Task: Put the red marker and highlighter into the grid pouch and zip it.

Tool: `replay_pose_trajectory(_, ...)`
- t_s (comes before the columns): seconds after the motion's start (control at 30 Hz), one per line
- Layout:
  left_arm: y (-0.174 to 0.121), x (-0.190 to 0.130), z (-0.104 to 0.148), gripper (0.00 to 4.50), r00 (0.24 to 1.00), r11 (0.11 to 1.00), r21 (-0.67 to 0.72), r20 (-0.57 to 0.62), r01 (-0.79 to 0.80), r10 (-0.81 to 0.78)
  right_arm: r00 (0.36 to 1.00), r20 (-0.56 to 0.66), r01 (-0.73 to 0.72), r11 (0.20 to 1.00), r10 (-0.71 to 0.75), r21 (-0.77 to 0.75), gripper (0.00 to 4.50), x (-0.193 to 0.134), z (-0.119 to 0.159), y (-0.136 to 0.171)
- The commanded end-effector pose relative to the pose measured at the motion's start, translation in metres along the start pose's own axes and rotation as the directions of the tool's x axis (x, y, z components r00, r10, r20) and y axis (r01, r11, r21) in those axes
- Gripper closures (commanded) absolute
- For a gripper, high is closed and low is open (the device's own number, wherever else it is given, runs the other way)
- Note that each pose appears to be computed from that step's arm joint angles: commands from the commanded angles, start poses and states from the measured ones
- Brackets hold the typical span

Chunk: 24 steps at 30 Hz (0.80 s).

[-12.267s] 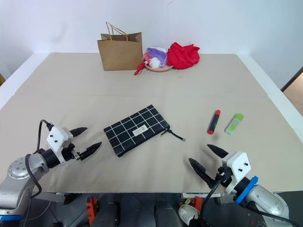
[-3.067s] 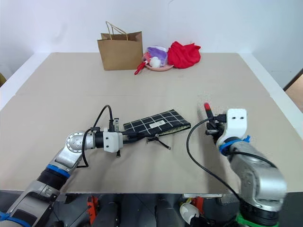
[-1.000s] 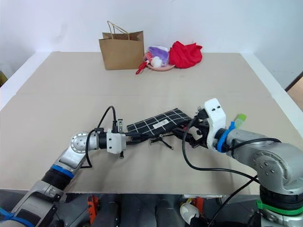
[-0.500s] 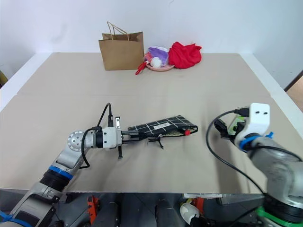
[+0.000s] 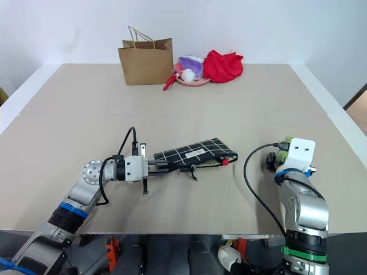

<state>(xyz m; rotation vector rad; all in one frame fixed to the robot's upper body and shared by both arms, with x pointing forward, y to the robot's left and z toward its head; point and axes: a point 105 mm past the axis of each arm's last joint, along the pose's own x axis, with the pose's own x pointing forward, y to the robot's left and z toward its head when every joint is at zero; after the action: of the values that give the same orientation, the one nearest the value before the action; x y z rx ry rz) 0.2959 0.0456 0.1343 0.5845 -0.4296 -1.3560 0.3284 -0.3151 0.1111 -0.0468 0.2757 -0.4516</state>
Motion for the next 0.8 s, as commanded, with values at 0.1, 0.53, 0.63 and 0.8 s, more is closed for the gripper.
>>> replay_pose_trajectory(0.1, 0.005, 0.001, 0.011, 4.5, 0.999, 0.999, 0.05, 0.031, -0.021, 0.019, 1.0, -0.014, 0.016, 1.0, -0.016, 0.002, 1.76, 0.003, -0.006, 0.007)
replay_pose_trajectory(0.53, 0.006, -0.001, 0.011, 4.5, 0.999, 0.999, 0.043, 0.028, -0.03, 0.029, 0.999, 0.025, -0.046, 0.997, 0.047, -0.056, 3.49, -0.012, 0.009, 0.009)
replay_pose_trajectory(0.63, 0.007, -0.001, 0.012, 4.5, 0.999, 0.999, 0.044, 0.028, -0.03, 0.029, 0.961, 0.102, -0.247, 0.965, 0.256, -0.09, 3.49, -0.033, 0.047, 0.011)
replay_pose_trajectory(0.8, 0.007, -0.001, 0.012, 4.5, 0.999, 0.999, 0.044, 0.031, -0.024, 0.023, 0.798, 0.051, -0.577, 0.786, 0.6, -0.223, 3.49, -0.078, 0.079, 0.016)
